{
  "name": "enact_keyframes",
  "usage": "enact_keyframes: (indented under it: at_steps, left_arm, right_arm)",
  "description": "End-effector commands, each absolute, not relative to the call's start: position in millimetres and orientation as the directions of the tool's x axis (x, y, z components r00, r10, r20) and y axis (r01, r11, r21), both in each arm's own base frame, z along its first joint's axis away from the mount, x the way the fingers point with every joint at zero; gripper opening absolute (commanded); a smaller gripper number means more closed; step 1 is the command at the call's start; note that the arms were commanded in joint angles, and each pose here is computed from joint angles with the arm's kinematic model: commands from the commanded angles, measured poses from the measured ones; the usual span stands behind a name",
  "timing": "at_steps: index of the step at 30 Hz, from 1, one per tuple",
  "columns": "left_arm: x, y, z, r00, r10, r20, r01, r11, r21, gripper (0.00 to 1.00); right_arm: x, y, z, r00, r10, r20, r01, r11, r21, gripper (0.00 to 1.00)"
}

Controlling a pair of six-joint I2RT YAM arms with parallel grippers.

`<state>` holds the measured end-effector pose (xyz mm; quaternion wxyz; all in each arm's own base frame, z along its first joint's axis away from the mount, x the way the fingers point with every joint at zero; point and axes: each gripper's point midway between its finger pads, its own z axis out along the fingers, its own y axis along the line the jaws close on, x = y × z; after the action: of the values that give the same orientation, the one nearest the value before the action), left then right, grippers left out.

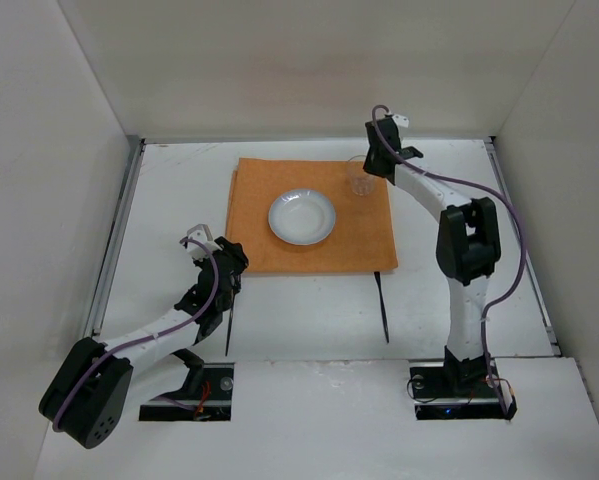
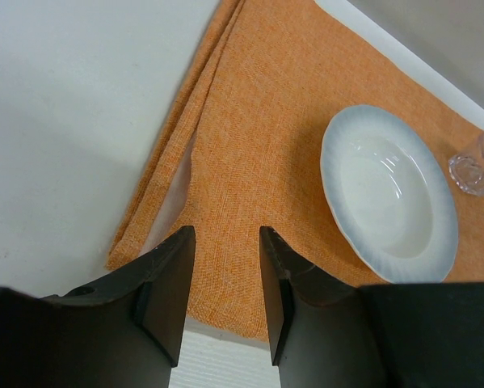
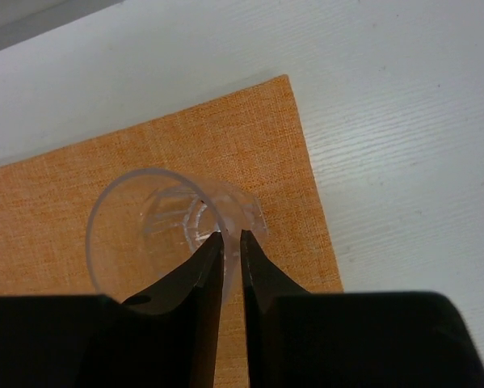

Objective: Set the dinner table for one person

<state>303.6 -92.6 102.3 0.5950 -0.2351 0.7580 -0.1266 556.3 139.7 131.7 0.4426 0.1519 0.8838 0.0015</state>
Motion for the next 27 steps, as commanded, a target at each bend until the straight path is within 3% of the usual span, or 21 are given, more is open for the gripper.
enact_keyframes:
  at_steps: [1, 11, 16, 23, 27]
  left_arm:
    - [308.9, -94.3, 116.8, -0.139, -0.535, -0.833, -0.189, 0.84, -0.508, 0.35]
    - [307.9, -97.0, 119.1, -0.139, -0.537, -0.832, -0.178, 0.84, -0.513, 0.35]
    - [307.5, -96.7, 119.9, -0.137, -0.539, -0.831, -0.176, 0.839, -0.515, 0.36]
    - [306.8, -98.0, 121.4, -0.136, -0.541, -0.83, -0.169, 0.838, -0.519, 0.36]
    - [307.2, -98.6, 120.2, -0.141, -0.538, -0.831, -0.17, 0.84, -0.515, 0.37]
  right_arm:
    - [564.5, 146.4, 151.2, -0.523, 0.277, -0.806, 0.251, 0.954, 0.165, 0.23]
    - [528.9, 131.0, 199.4, -0.451, 0.303, -0.84, 0.251, 0.946, 0.206, 0.57]
    - [466.2, 107.2, 208.8, -0.386, 0.35, -0.853, 0.268, 0.928, 0.26, 0.63]
    - [311.5, 141.1, 110.6, -0.594, 0.336, -0.731, 0.197, 0.942, 0.273, 0.19]
    - [241.4, 154.5, 79.5, -0.702, 0.319, -0.636, 0.195, 0.946, 0.258, 0.2]
